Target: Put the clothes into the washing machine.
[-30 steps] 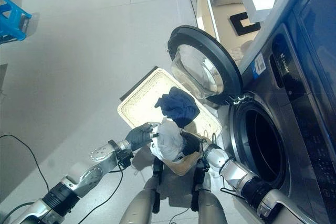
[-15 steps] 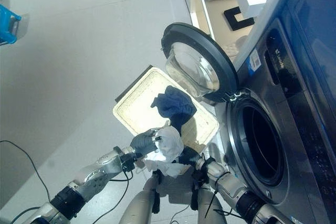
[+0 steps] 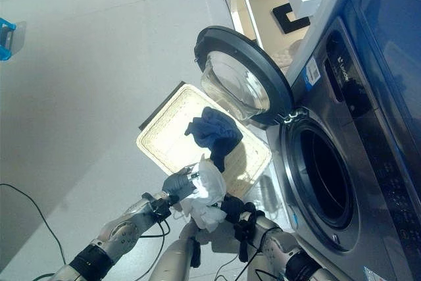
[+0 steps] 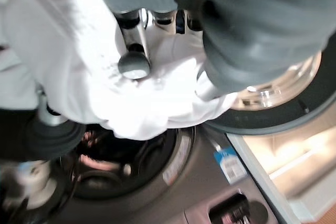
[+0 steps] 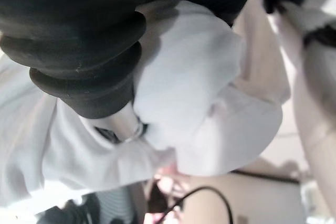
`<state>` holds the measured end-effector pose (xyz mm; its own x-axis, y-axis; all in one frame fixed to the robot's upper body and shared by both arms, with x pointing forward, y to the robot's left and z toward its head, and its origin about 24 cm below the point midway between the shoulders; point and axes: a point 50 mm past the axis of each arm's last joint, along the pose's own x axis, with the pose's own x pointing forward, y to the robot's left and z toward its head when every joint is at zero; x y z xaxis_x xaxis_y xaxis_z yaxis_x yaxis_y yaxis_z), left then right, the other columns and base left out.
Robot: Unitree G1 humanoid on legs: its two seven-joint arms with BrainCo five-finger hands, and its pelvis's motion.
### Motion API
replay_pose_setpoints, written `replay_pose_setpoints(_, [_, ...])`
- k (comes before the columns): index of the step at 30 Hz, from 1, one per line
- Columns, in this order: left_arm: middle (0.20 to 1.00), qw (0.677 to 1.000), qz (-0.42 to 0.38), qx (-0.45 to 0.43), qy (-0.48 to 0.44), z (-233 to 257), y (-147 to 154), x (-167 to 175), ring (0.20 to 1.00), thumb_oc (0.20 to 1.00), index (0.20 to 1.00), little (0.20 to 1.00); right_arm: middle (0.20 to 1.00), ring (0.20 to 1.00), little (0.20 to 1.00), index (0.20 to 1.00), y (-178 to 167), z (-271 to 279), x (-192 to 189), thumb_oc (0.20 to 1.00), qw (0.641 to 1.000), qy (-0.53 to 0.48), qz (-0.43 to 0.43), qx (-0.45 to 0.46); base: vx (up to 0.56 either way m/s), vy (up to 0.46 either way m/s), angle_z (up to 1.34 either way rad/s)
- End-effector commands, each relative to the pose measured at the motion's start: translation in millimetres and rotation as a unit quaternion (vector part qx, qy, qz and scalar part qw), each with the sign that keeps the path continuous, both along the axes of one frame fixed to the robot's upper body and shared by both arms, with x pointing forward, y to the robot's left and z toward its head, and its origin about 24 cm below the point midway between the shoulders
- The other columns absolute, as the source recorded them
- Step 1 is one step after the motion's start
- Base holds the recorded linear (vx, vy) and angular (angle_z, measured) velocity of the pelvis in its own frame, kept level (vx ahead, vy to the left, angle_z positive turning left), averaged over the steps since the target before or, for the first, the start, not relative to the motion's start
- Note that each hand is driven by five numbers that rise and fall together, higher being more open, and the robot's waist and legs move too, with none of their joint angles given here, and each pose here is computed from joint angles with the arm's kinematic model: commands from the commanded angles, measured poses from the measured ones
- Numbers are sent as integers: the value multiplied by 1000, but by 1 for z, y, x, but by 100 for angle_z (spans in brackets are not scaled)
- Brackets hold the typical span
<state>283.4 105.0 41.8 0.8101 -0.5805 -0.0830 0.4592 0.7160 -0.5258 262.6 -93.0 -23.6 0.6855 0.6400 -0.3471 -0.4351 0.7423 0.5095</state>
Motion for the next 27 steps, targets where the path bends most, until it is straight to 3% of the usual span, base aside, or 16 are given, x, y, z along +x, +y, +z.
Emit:
replay_pose_setpoints(1, [1000, 991, 80, 50, -93, 23, -12, 8, 1000, 1000, 1000, 1000, 200, 200, 200, 200, 45, 24, 1, 200, 991, 4, 34, 128, 18, -38, -1])
replay_pose_setpoints(3, [1000, 961, 193, 140, -138, 28, 11, 16, 1000, 1000, 1000, 1000, 200, 200, 200, 200, 35, 15, 4, 200, 989, 33, 1, 144, 9, -15, -1])
replay_pose_setpoints(4, [1000, 961, 193, 140, -138, 28, 11, 16, 1000, 1000, 1000, 1000, 200, 200, 200, 200, 35, 15, 4, 200, 989, 33, 1, 144, 0, 0, 0])
replay_pose_setpoints(9, [1000, 908, 340, 208, -130, 27, 51, 25, 1000, 1000, 1000, 1000, 200, 200, 200, 200, -5, 4, 23, 200, 984, 47, -108, 131, 30, -29, 1])
replay_pose_setpoints(14, [1000, 883, 382, 258, -95, 17, 70, 30, 1000, 1000, 1000, 1000, 200, 200, 200, 200, -39, 7, 42, 200, 964, 52, -215, 149, 26, -19, 0])
replay_pose_setpoints(18, [1000, 856, 410, 312, -38, -4, 97, 33, 1000, 1000, 1000, 1000, 200, 200, 200, 200, -90, 17, 62, 200, 915, 47, -350, 197, 45, -32, -2])
replay_pose_setpoints(19, [1000, 856, 410, 312, -38, -4, 97, 33, 1000, 1000, 1000, 1000, 200, 200, 200, 200, -90, 17, 62, 200, 915, 47, -350, 197, 35, -63, -3])
replay_pose_setpoints(23, [1000, 845, 414, 337, -5, -26, 110, 22, 1000, 1000, 1000, 1000, 200, 200, 200, 200, -136, 29, 66, 200, 809, 46, -496, 311, 38, -79, -5])
replay_pose_setpoints(27, [1000, 843, 415, 341, 6, -40, 120, 7, 1000, 1000, 1000, 1000, 200, 200, 200, 200, -187, 53, 60, 200, 651, 0, -623, 434, 21, -87, -10])
